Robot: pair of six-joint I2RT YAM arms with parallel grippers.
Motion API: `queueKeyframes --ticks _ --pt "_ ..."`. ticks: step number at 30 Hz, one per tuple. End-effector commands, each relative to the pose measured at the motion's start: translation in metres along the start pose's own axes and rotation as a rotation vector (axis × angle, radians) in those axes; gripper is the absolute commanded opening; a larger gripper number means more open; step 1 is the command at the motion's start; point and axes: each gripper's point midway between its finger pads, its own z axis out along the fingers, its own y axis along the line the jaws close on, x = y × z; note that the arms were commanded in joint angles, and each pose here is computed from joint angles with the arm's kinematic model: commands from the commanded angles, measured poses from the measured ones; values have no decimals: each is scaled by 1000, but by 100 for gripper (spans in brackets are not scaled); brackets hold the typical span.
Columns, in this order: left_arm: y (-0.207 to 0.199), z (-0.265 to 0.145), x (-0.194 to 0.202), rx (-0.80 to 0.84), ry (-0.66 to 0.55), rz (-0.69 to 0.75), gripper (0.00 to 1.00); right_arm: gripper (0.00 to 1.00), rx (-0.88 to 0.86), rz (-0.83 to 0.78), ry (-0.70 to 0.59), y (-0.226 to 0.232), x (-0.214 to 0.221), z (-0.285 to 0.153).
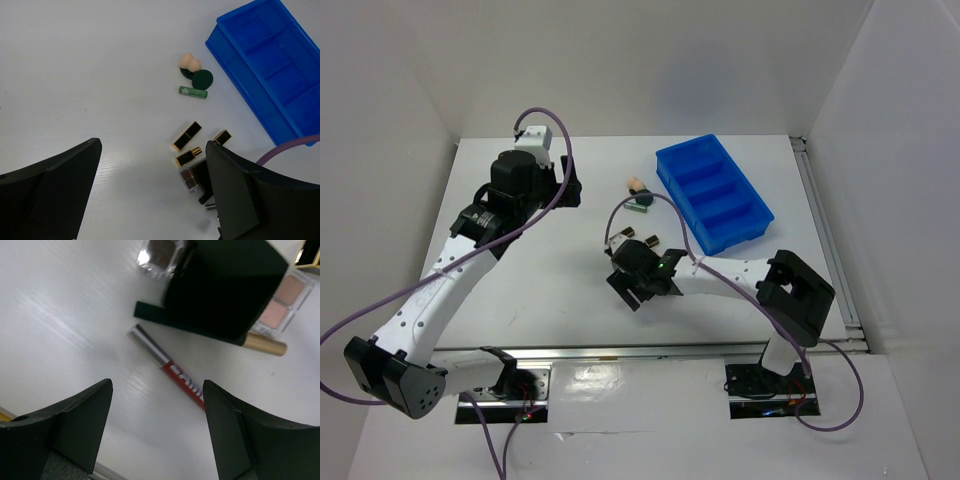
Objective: Organize the makeup
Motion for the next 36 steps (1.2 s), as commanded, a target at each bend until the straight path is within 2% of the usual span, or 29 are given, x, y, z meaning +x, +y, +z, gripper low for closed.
queueKeyframes --ticks 1,6,8,12,21,24,25,28,31,32,33,36 --pt "-5 -4 -16 22 -50 0 100 81 -4 -5 -72 -12 -26 2" --pt "-5 -1 -14 20 -41 2 100 82 -62 19 -21 -24 -9 16" --pt "-5 2 -11 18 -32 3 100 73 -80 27 -8 -24 -4 17" --pt "-5 2 -11 18 -32 3 100 65 -102 37 2 -20 6 15" --pt "-6 6 -4 23 -12 -3 100 64 -143 52 62 -11 27 26" --pt "-6 6 -4 23 -12 -3 100 53 -132 61 62 -12 27 28" --pt "-7 6 -7 26 -20 -4 100 45 -136 52 72 -9 30 30" --pt "-6 7 -3 23 -12 -3 100 30 -124 21 104 -3 40 31" --pt "-6 7 -3 23 -12 -3 100 20 -119 -15 130 6 48 27" --pt "-6 7 -3 23 -12 -3 100 10 -121 -16 146 8 53 25" --pt "-4 8 -3 14 -14 -3 100 5 -115 -25 148 9 53 22" --pt "-4 8 -3 14 -14 -3 100 0 -110 -38 135 16 47 7"
